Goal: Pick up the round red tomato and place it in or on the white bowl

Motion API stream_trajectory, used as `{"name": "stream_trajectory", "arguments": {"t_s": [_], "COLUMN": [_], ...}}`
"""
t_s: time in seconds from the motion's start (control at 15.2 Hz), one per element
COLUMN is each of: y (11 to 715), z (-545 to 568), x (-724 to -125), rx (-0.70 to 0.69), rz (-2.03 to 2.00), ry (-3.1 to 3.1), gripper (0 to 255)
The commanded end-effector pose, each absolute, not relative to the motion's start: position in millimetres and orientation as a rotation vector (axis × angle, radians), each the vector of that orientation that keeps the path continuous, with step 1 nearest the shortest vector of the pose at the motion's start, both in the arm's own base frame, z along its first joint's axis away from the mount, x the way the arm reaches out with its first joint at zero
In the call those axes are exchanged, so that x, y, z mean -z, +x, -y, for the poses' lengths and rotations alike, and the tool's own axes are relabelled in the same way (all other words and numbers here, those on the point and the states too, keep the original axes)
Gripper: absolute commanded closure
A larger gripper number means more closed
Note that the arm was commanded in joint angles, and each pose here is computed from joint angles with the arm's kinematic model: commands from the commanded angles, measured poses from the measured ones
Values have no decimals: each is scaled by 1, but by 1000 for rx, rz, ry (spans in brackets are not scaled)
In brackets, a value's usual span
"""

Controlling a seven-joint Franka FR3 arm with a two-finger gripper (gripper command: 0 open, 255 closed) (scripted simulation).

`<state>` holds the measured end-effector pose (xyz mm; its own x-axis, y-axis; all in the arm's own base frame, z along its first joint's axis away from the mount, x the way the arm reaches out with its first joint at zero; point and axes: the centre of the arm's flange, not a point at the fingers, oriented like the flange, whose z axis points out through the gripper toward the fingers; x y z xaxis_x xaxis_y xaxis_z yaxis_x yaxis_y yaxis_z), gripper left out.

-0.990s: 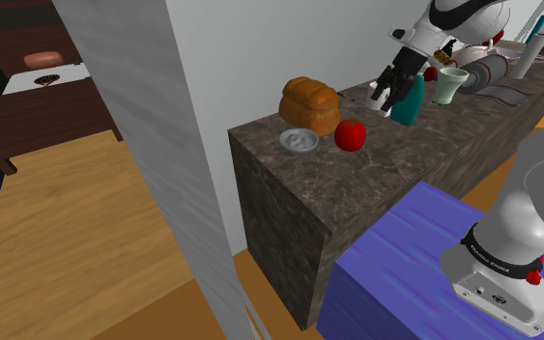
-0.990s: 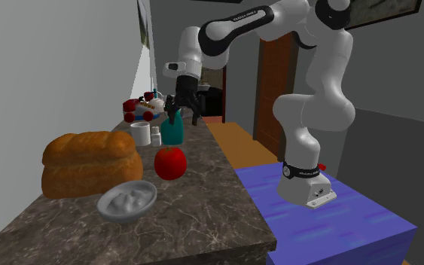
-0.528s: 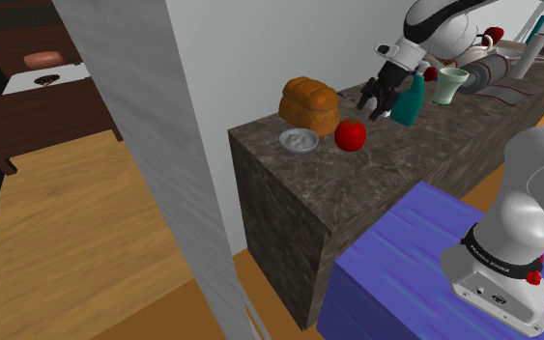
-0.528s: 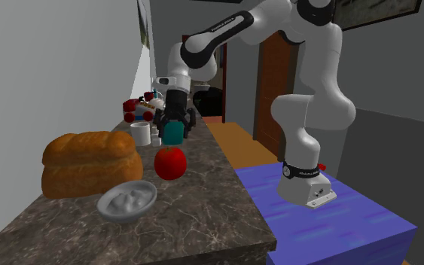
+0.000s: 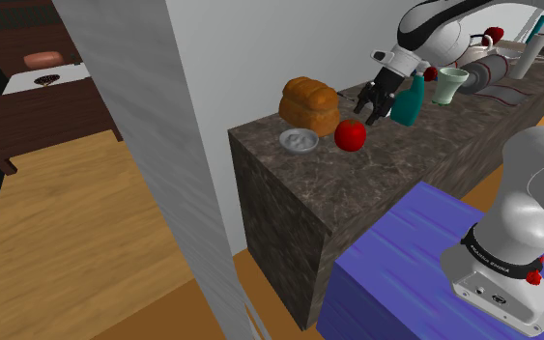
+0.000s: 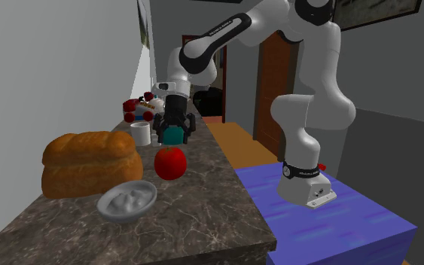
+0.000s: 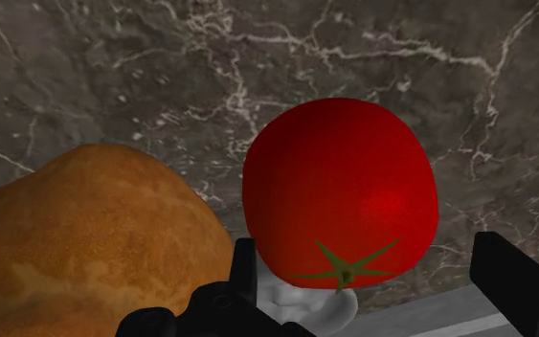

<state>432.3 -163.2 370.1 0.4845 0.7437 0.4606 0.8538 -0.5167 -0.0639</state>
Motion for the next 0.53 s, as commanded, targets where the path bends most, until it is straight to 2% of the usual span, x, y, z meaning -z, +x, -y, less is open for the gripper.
{"name": "stream_trajectory", "arguments": {"t_s": [0.0, 0.07, 0.13, 0.46], "y": [432, 432, 432, 432], "z": [163, 163, 163, 163], "x": [-370, -370, -370, -370], "rx": [553, 552, 552, 552], "rz": [1355, 1356, 1356, 1356], "ry": [-2449, -2449, -2449, -2449], "gripper": [0, 0, 255, 255]}}
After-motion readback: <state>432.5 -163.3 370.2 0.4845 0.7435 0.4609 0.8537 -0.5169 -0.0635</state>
